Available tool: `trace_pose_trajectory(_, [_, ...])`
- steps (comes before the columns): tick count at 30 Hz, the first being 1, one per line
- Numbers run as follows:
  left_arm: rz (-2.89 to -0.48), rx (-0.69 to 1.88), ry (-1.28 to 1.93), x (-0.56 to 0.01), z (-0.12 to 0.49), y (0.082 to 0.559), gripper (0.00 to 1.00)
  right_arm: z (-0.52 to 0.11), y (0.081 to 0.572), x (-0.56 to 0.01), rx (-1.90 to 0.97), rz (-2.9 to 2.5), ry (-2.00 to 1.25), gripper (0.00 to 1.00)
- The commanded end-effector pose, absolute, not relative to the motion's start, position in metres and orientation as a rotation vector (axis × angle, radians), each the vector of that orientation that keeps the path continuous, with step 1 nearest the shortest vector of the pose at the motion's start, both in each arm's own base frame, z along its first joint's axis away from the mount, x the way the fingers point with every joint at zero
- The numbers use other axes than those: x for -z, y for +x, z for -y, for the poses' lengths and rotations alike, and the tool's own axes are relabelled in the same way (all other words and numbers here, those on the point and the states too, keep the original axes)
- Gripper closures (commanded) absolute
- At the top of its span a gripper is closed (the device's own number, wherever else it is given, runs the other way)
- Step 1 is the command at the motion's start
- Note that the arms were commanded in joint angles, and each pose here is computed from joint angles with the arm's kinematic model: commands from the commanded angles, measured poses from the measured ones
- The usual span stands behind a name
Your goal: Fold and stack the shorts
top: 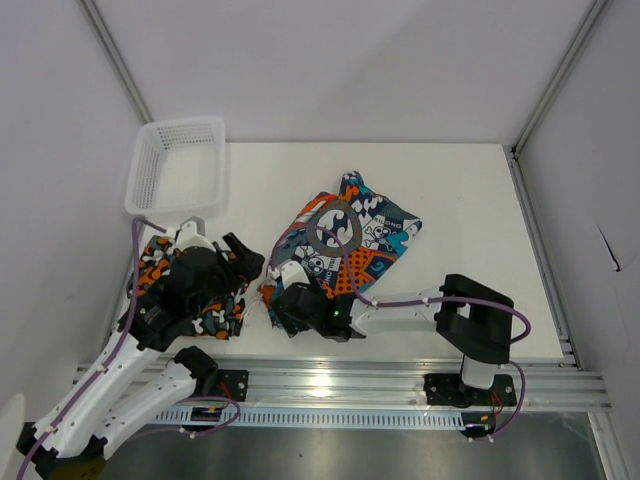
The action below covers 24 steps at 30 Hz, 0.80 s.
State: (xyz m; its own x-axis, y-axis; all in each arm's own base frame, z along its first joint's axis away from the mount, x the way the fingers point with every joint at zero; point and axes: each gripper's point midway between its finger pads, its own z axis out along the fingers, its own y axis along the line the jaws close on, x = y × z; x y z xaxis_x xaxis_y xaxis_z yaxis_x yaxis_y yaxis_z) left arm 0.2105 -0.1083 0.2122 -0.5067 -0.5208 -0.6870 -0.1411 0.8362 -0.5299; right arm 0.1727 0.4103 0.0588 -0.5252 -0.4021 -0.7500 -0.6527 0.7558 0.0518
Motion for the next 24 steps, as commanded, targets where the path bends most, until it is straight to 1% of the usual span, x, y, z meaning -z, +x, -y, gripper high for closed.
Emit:
trace_pose_trajectory(1, [-2.113,0.573,-0.472,-0.205,0.12,0.209,0.01,-0.419,0.181,-0.06,-0.402,-2.18,-0.762,0.27])
trace_pose_trajectory(2, [-2.122,0.575,-0.472,-0.2,0.121,0.209,0.01,-0.42,0.182,-0.059,-0.404,-2.184,-0.754,0.39])
trace_pose_trajectory(3, [-2.131,0.58,-0.467,-0.198,0.123,0.209,0.01,-0.42,0.183,-0.062,-0.408,-2.177,-0.74,0.47])
trace_pose_trajectory(4, [-2.137,0.59,-0.464,-0.196,0.125,0.208,0.01,-0.42,0.184,-0.069,-0.426,-2.167,-0.725,0.6])
trace_pose_trajectory(5, [-2.145,0.597,-0.457,-0.192,0.128,0.209,0.01,-0.42,0.184,-0.073,-0.437,-2.164,-0.711,0.65])
trace_pose_trajectory(10, [-2.166,0.67,-0.369,-0.186,0.146,0.21,0.01,-0.409,0.184,-0.101,-0.491,-2.148,-0.657,0.83])
trace_pose_trajectory(11, [-2.174,0.678,-0.363,-0.182,0.148,0.209,0.01,-0.409,0.182,-0.113,-0.536,-2.14,-0.644,0.87])
trace_pose_trajectory(15, [-2.169,0.749,-0.362,-0.172,0.157,0.208,0.01,-0.402,0.184,-0.135,-0.631,-2.148,-0.599,0.93])
trace_pose_trajectory(20, [-2.154,0.768,-0.38,-0.169,0.159,0.209,0.01,-0.394,0.197,-0.157,-0.716,-2.131,-0.547,0.97])
trace_pose_trajectory(22, [-2.144,0.76,-0.391,-0.171,0.155,0.209,0.01,-0.389,0.201,-0.156,-0.701,-2.132,-0.544,0.92])
trace_pose_trajectory(23, [-2.131,0.758,-0.395,-0.173,0.154,0.209,0.01,-0.386,0.203,-0.155,-0.696,-2.13,-0.539,0.86])
trace_pose_trajectory(24, [-2.117,0.767,-0.39,-0.176,0.153,0.207,0.01,-0.382,0.203,-0.152,-0.691,-2.137,-0.534,0.77])
